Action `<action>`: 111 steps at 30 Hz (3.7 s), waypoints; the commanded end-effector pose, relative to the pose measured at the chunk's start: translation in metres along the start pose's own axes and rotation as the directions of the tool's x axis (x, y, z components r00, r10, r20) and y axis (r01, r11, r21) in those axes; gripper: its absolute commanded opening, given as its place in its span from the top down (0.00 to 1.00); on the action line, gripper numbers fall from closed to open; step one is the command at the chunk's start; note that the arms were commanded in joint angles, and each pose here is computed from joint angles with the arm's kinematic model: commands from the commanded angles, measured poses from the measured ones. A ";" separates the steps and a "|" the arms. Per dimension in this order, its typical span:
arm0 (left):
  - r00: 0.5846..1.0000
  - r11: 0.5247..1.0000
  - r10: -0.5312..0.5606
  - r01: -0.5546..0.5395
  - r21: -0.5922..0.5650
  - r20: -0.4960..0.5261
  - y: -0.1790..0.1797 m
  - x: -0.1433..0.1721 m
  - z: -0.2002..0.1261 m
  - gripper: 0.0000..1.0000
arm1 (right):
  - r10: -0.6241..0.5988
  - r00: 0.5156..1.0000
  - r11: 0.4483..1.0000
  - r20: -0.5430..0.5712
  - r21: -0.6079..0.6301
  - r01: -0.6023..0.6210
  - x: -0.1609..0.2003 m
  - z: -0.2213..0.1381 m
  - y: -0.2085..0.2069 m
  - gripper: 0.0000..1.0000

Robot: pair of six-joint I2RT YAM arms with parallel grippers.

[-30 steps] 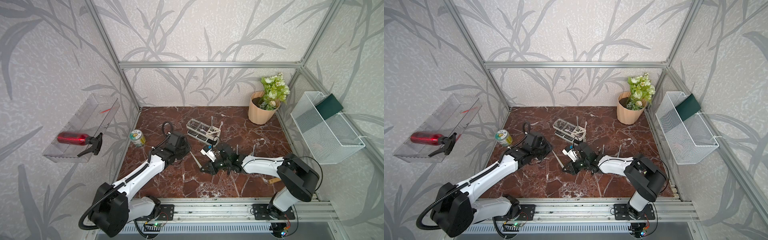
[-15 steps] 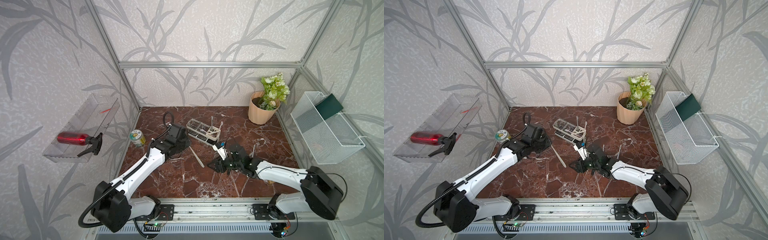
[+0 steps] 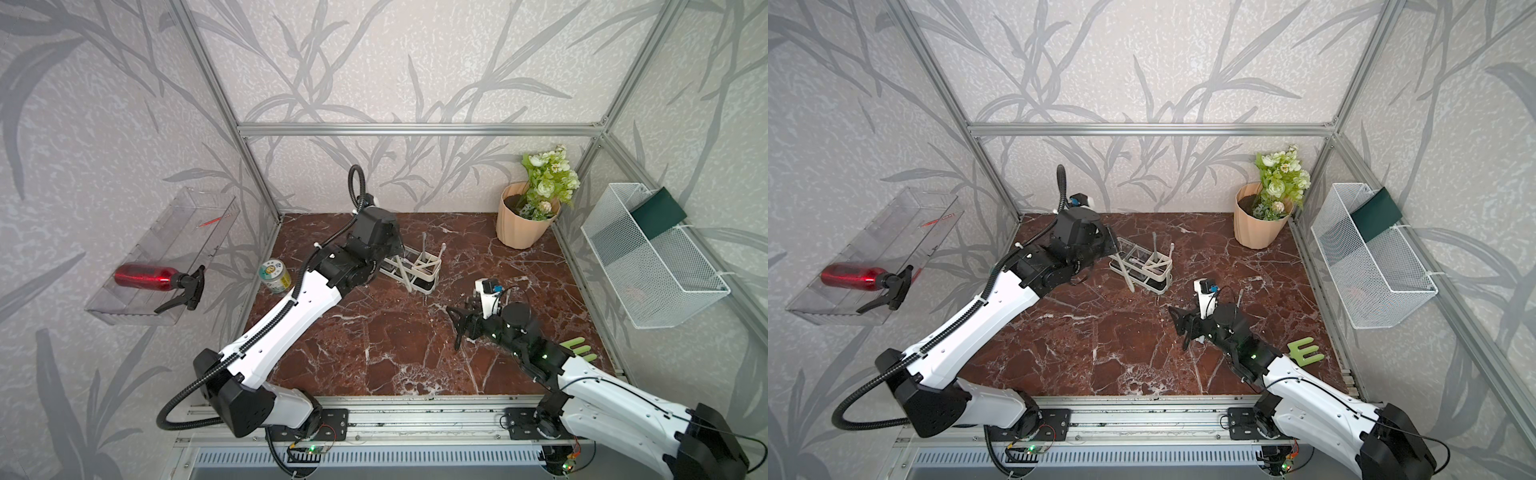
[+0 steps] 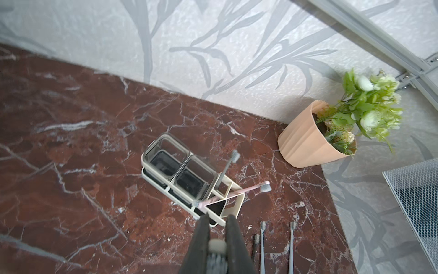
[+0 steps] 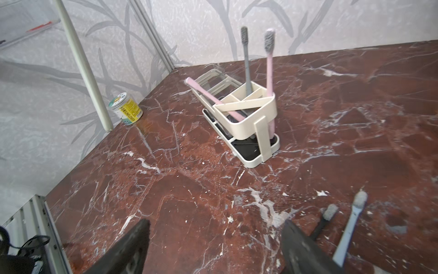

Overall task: Place the toothbrush into the toothbrush holder
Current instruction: Place the toothbrush in the toothbrush holder.

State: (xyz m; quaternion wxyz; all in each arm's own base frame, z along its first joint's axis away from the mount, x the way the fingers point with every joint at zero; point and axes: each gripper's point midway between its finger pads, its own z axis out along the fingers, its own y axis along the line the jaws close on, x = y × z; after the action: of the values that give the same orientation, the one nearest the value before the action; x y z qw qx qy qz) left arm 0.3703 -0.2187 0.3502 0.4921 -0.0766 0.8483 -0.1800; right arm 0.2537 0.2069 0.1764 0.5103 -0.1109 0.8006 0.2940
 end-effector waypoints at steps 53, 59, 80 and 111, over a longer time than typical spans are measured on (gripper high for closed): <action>0.891 0.957 0.244 -0.158 -0.241 0.384 -0.048 0.021 0.116 1.00 | 0.046 0.996 0.999 0.078 -0.026 -0.045 -0.006 0.002 -0.004 0.11; 0.880 0.951 0.264 -0.170 -0.257 0.394 -0.048 0.022 0.120 1.00 | 0.043 0.996 0.999 0.079 -0.027 -0.041 -0.006 0.002 -0.004 0.11; 0.887 0.933 0.281 -0.162 -0.323 0.367 -0.033 0.051 0.148 1.00 | 0.046 0.997 0.998 0.062 -0.056 -0.042 -0.004 0.005 0.001 0.11; 0.917 0.924 0.266 -0.155 -0.349 0.297 -0.011 0.092 0.168 1.00 | 0.046 0.998 0.996 0.041 -0.075 -0.042 -0.001 0.009 0.005 0.11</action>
State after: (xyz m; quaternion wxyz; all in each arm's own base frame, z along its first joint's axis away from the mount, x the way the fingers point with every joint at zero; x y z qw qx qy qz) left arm 0.4701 -0.2962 0.2213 0.6385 -0.0938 0.7635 0.0219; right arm 0.2560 0.2137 0.1663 0.5066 -0.1082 0.7901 0.3277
